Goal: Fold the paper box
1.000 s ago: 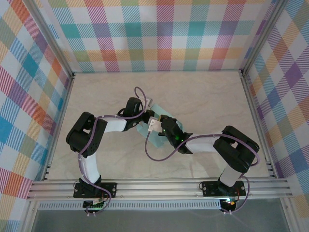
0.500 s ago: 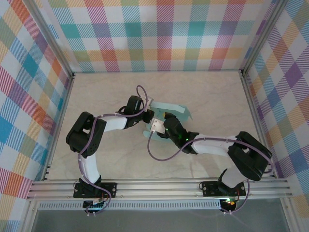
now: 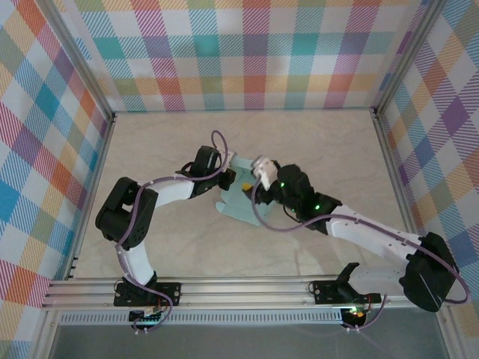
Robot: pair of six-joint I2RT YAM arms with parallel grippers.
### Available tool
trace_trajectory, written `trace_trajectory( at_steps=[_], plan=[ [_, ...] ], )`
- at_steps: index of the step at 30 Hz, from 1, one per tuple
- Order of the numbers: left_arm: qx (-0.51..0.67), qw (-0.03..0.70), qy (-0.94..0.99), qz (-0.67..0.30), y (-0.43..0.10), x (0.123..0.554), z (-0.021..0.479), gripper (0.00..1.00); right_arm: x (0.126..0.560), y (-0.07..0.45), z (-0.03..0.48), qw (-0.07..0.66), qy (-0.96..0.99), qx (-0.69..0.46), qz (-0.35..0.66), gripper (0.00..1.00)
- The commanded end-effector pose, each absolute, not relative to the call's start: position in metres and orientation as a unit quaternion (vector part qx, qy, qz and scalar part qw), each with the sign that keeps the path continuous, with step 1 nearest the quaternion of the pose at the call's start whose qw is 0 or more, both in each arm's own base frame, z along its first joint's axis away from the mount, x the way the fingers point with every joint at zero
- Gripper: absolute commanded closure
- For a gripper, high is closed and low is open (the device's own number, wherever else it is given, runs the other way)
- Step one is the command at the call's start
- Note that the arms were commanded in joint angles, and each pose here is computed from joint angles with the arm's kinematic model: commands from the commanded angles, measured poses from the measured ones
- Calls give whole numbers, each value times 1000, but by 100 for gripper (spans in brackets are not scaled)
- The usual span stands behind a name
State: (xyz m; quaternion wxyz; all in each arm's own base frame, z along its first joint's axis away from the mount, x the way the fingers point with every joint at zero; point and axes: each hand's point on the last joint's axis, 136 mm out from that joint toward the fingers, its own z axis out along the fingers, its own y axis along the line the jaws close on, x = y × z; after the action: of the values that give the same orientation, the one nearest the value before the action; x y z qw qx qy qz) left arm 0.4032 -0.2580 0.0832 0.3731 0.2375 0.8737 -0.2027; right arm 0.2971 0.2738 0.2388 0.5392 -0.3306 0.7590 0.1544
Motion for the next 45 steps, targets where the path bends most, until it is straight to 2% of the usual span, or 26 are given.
trace_trajectory(
  at_steps=[1, 6, 9, 15, 22, 34, 45],
  plan=[
    [264, 391, 864, -174, -257, 395, 97, 96, 315, 253, 243, 480, 820, -197, 242, 25],
    [282, 380, 868, -152, -255, 381, 96, 96, 348, 229, 234, 383, 868, -71, 309, 24],
    [294, 367, 870, -148, -256, 367, 98, 96, 359, 230, 223, 320, 887, -47, 329, 24],
    [305, 344, 876, -147, -254, 342, 102, 96, 368, 248, 191, 214, 912, -49, 346, 23],
    [288, 350, 881, -139, -256, 339, 81, 96, 364, 281, 154, 132, 894, -69, 422, 24],
    [294, 342, 878, -160, -274, 333, 54, 93, 361, 307, 118, 57, 865, -66, 494, 29],
    [290, 336, 881, -164, -279, 338, 46, 91, 354, 305, 80, 35, 876, -85, 474, 30]
  ],
)
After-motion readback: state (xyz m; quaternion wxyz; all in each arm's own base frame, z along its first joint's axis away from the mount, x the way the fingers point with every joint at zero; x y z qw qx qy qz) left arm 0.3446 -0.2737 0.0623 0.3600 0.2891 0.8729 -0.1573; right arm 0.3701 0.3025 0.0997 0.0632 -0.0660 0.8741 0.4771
